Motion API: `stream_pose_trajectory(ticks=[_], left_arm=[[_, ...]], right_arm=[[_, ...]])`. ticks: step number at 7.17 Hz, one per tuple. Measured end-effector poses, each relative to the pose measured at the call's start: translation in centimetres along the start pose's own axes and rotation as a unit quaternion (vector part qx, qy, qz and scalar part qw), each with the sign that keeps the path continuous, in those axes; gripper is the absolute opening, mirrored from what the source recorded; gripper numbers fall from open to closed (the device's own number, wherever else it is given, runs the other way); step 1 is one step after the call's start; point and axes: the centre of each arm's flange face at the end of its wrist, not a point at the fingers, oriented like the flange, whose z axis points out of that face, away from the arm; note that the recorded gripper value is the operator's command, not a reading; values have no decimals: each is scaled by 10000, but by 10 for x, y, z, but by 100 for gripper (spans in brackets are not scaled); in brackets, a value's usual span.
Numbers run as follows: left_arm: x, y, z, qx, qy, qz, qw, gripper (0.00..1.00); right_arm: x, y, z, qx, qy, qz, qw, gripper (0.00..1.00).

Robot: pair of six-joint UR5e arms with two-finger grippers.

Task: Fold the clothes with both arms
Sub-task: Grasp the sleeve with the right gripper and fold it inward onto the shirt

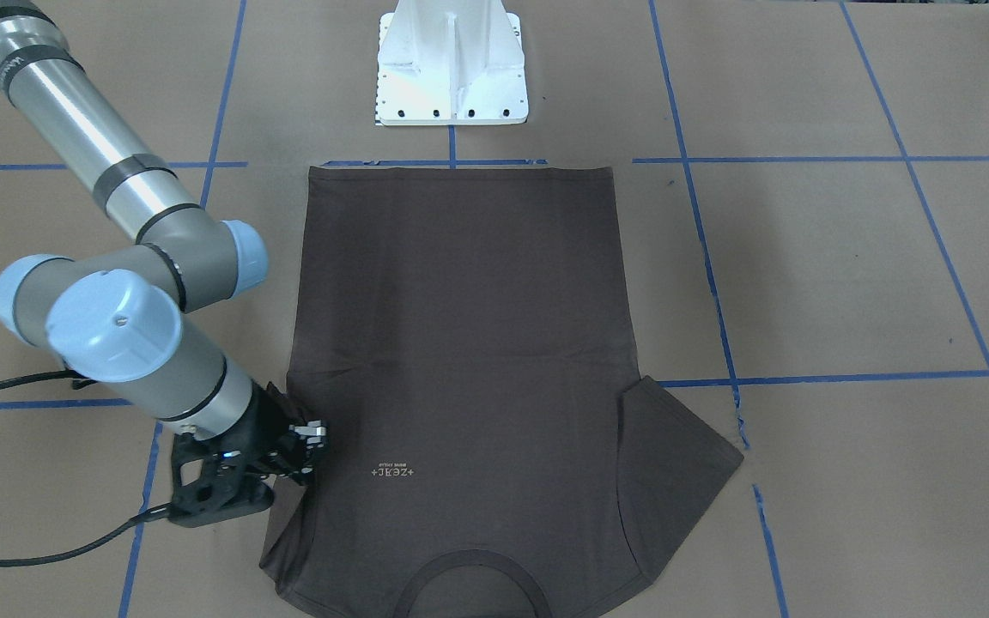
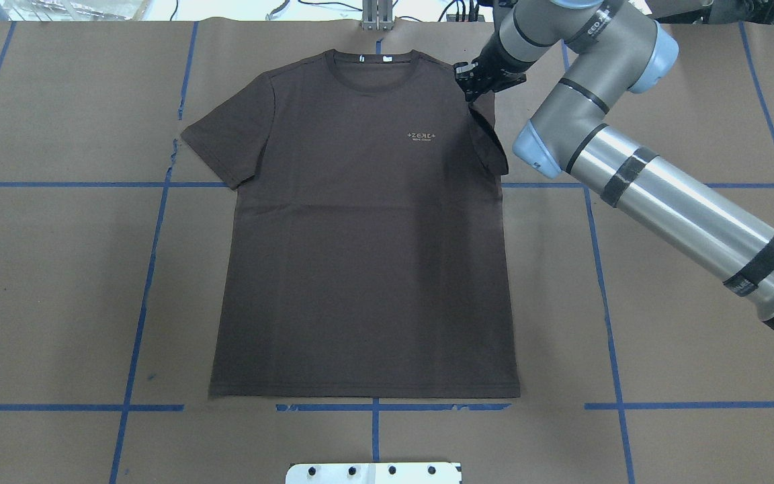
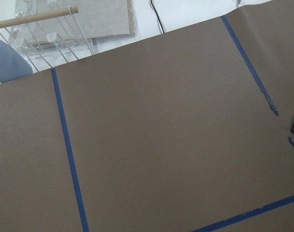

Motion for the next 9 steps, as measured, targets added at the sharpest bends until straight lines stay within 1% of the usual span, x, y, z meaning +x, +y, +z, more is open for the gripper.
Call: stream_pose_trajectory(ticks=[1,3,4,6,7,9], left_arm=[[0,0,0,4,0,-1,10000,100],[1,-1,-1,14,2,-32,10000,100],[2,-1,-2,25,6,-81,10000,100],[3,-4,-3,42,14,-146,9999,100],[5,-7,-3,50,17,-206,9998,100],[21,-21,4,55,63,-388,9992,100]], right_arm=[[-22,7,10,78,45,-68,9999,0],[-43,14,23,116,105,-127,9998,0],[-46,16,27,109,115,-137,9998,99],[-47,17,30,102,120,-123,9998,100],[-47,17,29,100,113,-39,9999,100],[-53,16,22,69,51,374,9993,100]])
